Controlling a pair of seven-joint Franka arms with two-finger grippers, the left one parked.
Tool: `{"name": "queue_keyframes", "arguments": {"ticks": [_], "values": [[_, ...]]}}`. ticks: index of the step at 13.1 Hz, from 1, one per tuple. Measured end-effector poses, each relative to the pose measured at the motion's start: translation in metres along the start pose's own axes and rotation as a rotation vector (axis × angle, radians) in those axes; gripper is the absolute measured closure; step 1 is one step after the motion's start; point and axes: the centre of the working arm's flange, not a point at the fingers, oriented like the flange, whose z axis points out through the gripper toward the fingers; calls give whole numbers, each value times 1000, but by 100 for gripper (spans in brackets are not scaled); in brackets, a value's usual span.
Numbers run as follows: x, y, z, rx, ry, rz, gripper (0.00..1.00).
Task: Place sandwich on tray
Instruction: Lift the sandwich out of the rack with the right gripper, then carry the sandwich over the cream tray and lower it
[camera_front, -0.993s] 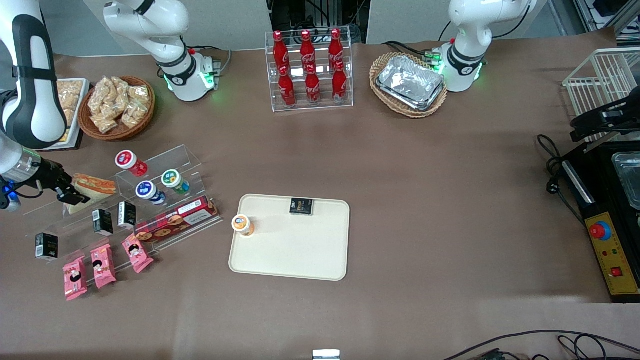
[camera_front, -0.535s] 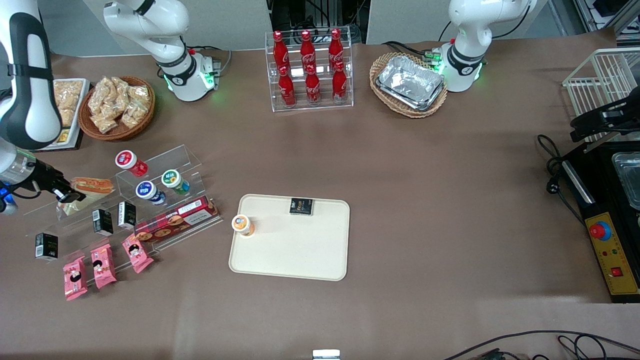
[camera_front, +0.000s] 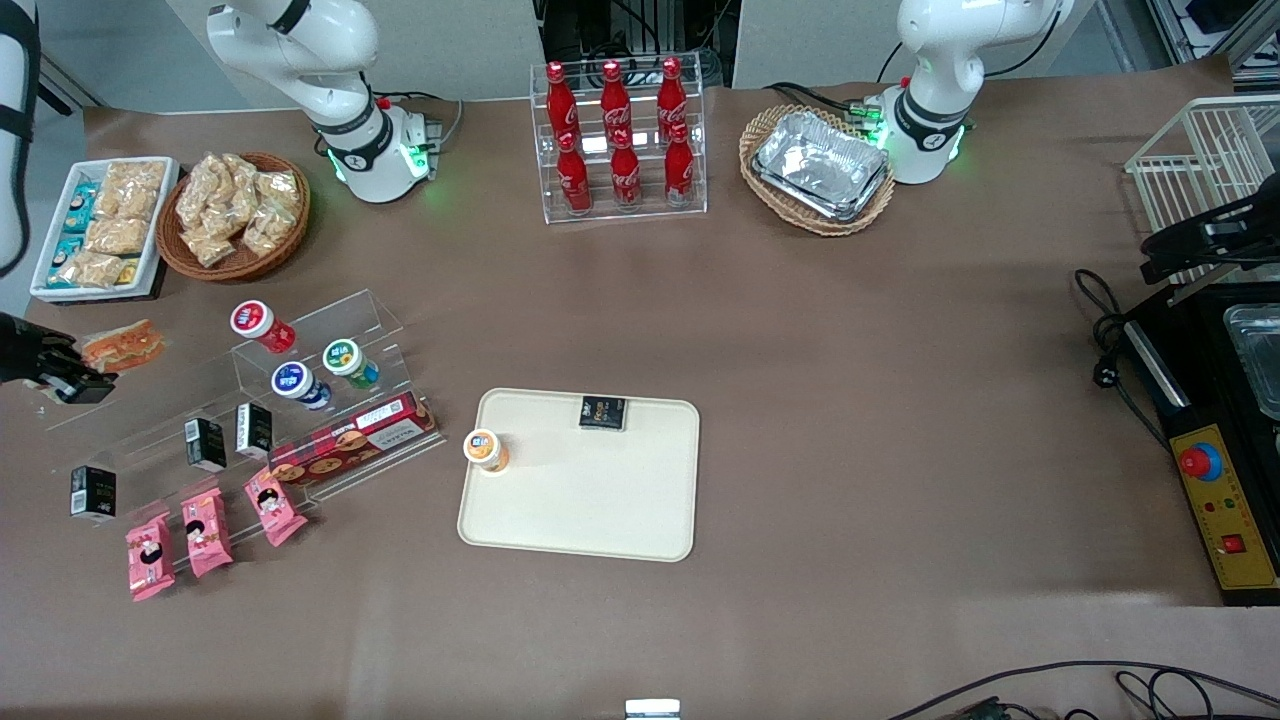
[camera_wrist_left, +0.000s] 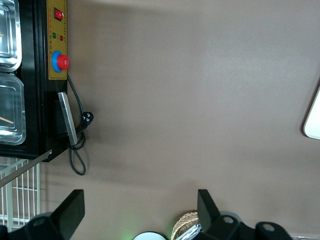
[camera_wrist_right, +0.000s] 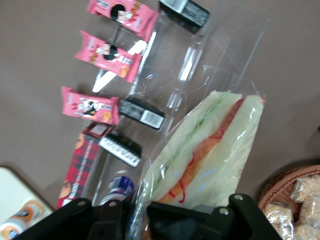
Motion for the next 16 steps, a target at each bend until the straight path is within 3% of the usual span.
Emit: {"name": "queue_keyframes", "arguments": {"ticks": [4, 9, 16], "values": [[-26, -63, -21, 67, 0, -21, 100], [-76, -193, -8, 113, -14, 117, 100], [-148, -334, 64, 261, 31, 302, 100]]}}
